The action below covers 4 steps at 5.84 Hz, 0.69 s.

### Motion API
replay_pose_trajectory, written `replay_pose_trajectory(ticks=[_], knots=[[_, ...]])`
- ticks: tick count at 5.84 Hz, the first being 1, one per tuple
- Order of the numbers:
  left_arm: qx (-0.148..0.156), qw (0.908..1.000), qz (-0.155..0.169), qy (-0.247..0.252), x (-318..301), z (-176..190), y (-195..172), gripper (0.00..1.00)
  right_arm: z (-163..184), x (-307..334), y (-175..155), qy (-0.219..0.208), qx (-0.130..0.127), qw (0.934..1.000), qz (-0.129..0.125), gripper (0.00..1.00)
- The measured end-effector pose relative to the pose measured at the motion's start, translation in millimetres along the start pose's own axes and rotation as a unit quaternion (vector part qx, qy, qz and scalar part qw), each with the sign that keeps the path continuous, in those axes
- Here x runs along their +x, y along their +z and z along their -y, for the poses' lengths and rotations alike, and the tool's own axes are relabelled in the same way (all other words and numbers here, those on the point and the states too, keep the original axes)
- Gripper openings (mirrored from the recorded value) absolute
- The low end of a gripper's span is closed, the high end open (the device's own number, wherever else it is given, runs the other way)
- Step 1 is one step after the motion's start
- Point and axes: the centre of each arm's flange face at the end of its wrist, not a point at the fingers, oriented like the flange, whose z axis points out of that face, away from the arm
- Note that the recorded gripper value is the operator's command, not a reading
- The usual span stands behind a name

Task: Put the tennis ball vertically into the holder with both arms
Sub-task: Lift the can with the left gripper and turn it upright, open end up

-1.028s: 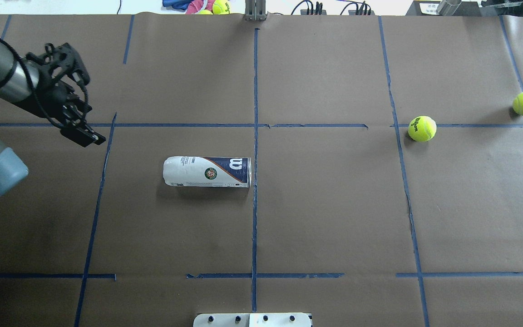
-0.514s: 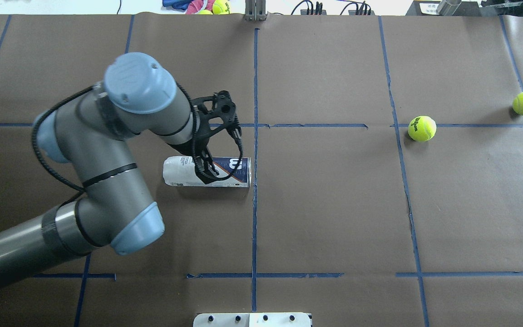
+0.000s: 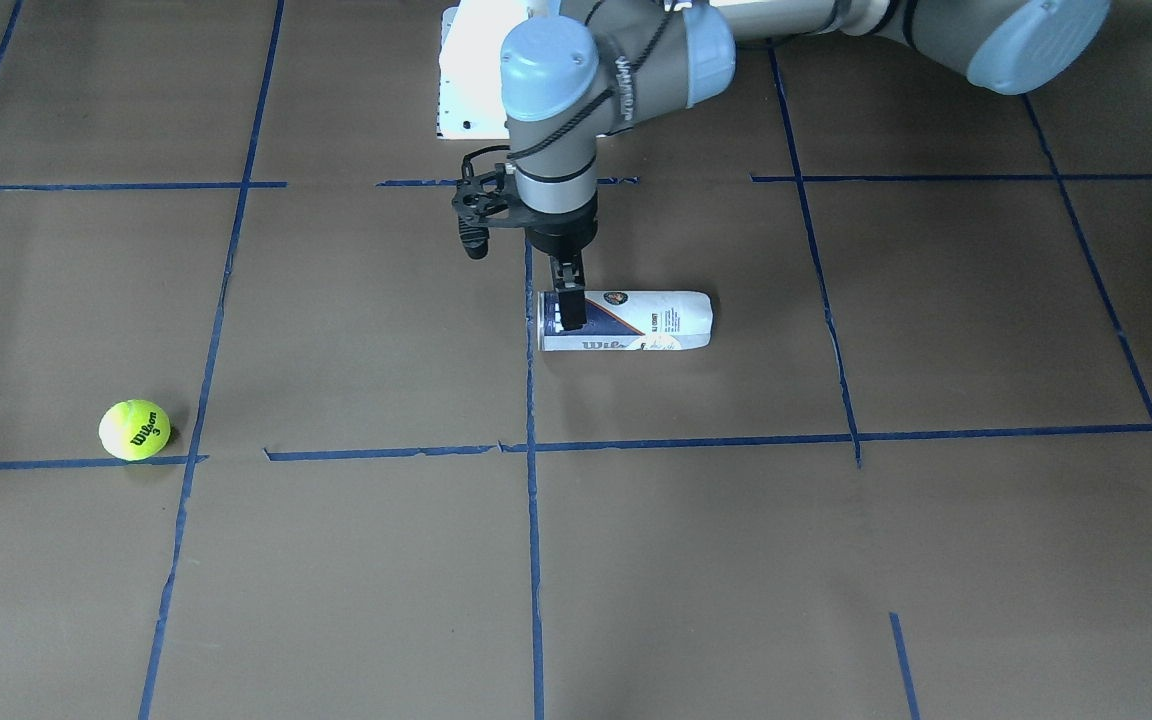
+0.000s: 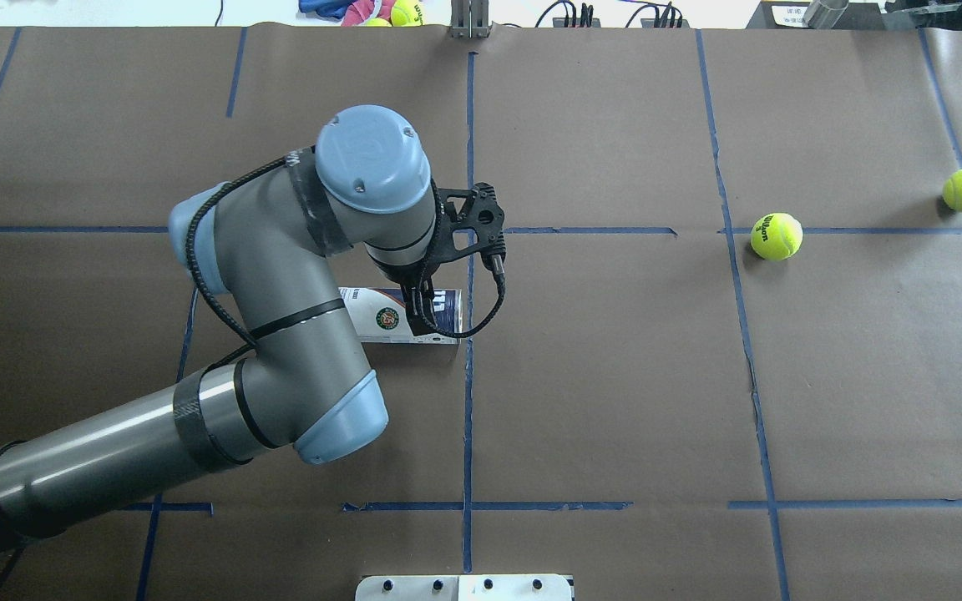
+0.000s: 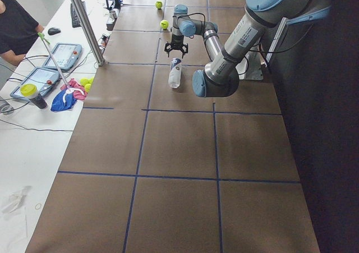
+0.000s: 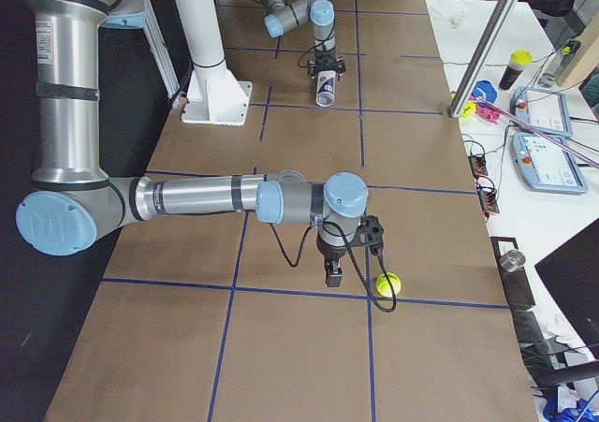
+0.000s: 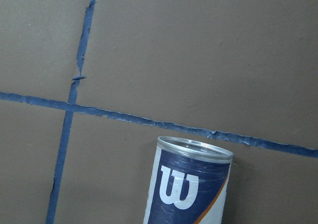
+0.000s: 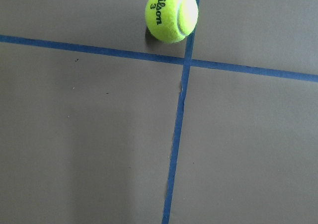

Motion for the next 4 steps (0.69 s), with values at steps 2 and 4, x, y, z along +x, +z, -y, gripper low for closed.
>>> replay_pose_trajectory(ticks=[2, 4], knots=[[-0.034, 0.9989, 0.009, 0.029, 16, 16, 16, 1.00, 0, 1, 1, 0.000, -0.001, 1.0000, 0.000, 1.00], [-0.047, 0.9982, 0.014, 0.035, 21, 18, 32, 1.00, 0, 1, 1, 0.001, -0.001, 1.0000, 0.000, 1.00]])
